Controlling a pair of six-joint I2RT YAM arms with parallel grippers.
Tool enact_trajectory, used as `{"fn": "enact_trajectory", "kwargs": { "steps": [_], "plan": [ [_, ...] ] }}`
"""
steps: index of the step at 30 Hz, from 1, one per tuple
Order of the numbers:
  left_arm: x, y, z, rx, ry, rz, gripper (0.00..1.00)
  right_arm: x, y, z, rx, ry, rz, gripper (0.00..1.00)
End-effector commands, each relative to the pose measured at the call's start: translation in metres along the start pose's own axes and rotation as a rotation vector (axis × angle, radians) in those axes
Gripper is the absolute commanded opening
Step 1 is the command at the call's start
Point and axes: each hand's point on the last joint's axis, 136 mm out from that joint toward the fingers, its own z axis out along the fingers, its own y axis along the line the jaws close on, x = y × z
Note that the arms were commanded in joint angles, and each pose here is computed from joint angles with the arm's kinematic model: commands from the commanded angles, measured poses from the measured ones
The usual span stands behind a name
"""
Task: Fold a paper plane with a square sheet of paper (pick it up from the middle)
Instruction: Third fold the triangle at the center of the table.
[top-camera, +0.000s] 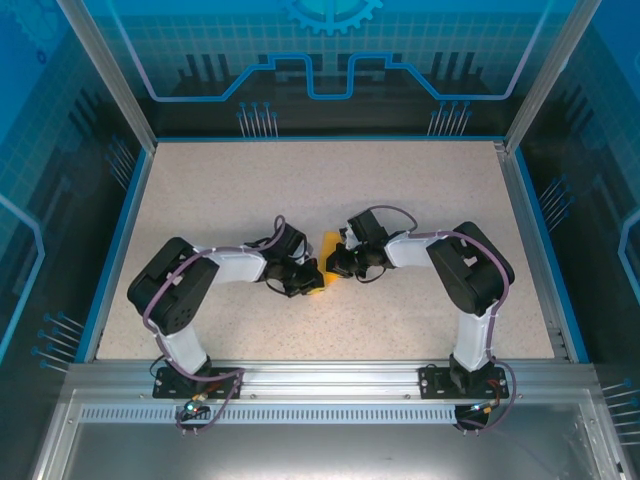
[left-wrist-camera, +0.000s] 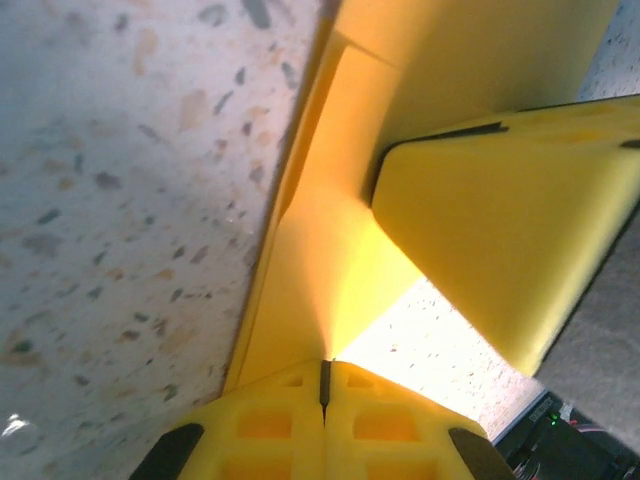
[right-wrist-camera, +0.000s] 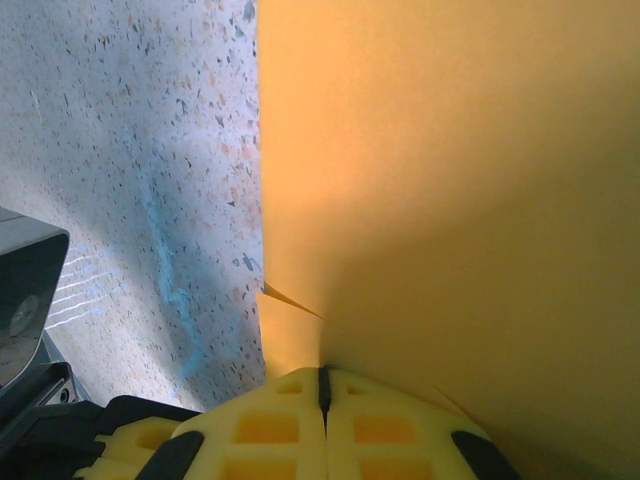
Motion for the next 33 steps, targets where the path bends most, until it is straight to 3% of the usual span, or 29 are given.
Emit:
{"fn": "enact_trajectory", "kwargs": {
  "steps": [1, 13, 33],
  "plan": [
    [0.018, 0.035, -0.004, -0.103, 0.035, -0.098, 0.0, 0.016, -0.059, 0.006, 0.191, 0.037, 0.081, 0.05],
    [0.011, 0.02, -0.016, -0.029, 0.014, -0.089, 0.0, 0.017, -0.061, 0.006, 0.194, 0.042, 0.082, 0.05],
    [0.033, 0.057, -0.02, -0.148, 0.042, -0.151, 0.0, 0.015, -0.058, 0.006, 0.191, 0.04, 0.074, 0.05]
  ]
}}
